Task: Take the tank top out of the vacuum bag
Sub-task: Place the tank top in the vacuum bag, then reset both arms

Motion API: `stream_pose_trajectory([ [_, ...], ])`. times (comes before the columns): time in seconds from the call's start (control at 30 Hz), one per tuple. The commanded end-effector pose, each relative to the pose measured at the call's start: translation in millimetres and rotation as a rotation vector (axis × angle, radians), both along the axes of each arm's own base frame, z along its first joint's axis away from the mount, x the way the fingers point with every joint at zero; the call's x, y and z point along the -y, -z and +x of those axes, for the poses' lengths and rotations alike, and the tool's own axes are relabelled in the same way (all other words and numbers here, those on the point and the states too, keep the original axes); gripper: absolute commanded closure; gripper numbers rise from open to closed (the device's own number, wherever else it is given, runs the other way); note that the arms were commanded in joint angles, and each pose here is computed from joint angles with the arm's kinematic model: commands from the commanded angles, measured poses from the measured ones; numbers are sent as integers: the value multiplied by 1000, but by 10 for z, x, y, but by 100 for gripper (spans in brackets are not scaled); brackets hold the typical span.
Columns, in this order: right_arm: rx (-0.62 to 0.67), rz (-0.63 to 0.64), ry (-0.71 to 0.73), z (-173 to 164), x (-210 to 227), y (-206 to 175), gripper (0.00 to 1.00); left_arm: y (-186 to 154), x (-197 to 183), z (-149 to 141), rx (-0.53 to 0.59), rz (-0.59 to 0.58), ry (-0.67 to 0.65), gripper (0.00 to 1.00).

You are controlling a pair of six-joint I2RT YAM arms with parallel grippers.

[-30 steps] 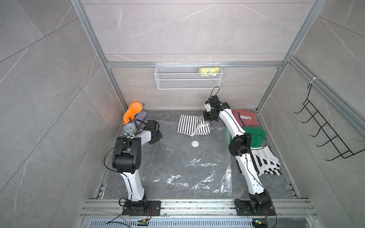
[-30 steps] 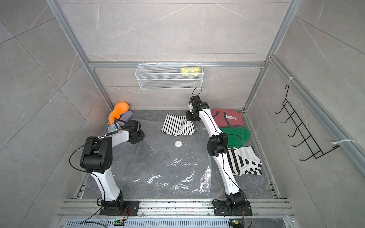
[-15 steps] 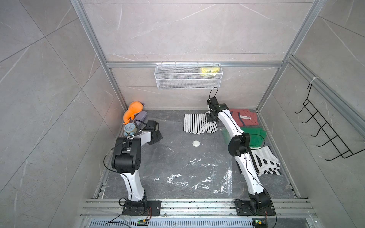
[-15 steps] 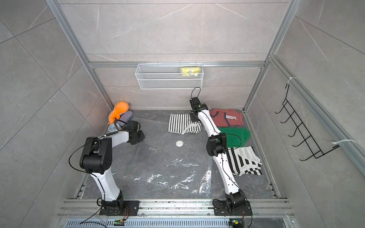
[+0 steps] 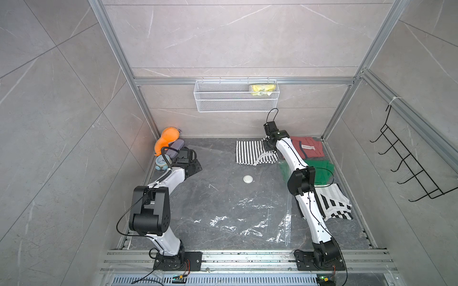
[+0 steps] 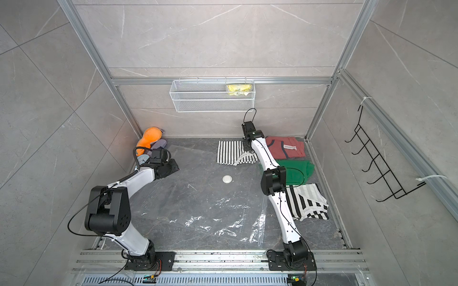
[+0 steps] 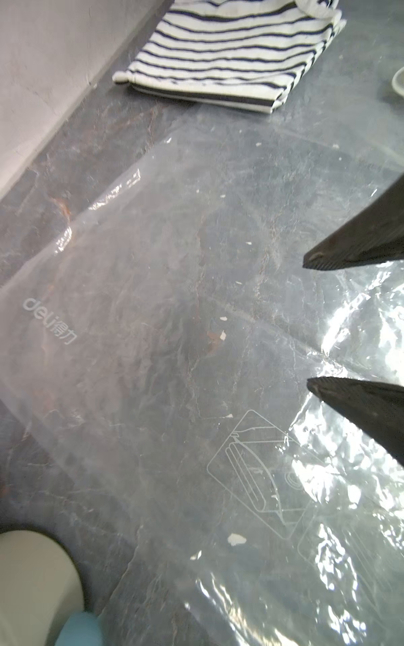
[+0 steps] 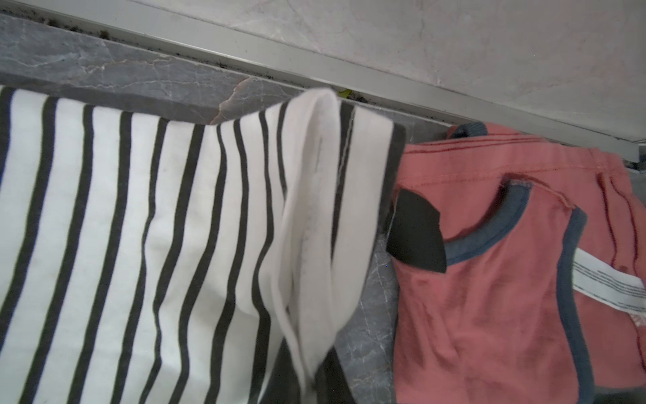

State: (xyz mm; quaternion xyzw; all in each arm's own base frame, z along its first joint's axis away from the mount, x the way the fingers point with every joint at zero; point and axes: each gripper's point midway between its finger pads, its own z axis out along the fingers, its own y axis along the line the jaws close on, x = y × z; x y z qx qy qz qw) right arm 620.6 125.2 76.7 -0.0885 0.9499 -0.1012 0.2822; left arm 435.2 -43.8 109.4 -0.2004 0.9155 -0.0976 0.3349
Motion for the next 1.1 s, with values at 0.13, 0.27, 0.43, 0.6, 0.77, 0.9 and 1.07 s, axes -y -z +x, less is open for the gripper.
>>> stream_pose_trajectory([
  [0.13, 49, 1, 61, 70, 61, -71, 73, -488, -132, -134, 133, 51, -42, 40],
  [0.27, 103, 62, 60, 59, 4, -480, 43, -636, -275, -248, 170, 108, -89, 21],
  [0.43, 168, 112, 81, -225, 43, -1345, 41, -872, -555, -493, 221, 218, -182, 6],
  [0.6, 288, 13, 52, -721, -38, -1948, 31, -1016, -786, -784, 336, 319, -233, 0],
  [0.77, 476, 127, 29, -1601, 61, -1856, 1, -778, -900, -964, 366, 474, -185, 0],
  [0.9, 451, 84, 115, -2192, 443, -1483, 0, -495, -939, -993, 312, 544, -151, 1],
  [1.07, 448, -31, 167, -2546, 807, -996, 0, -354, -806, -891, 450, 535, -71, 0],
])
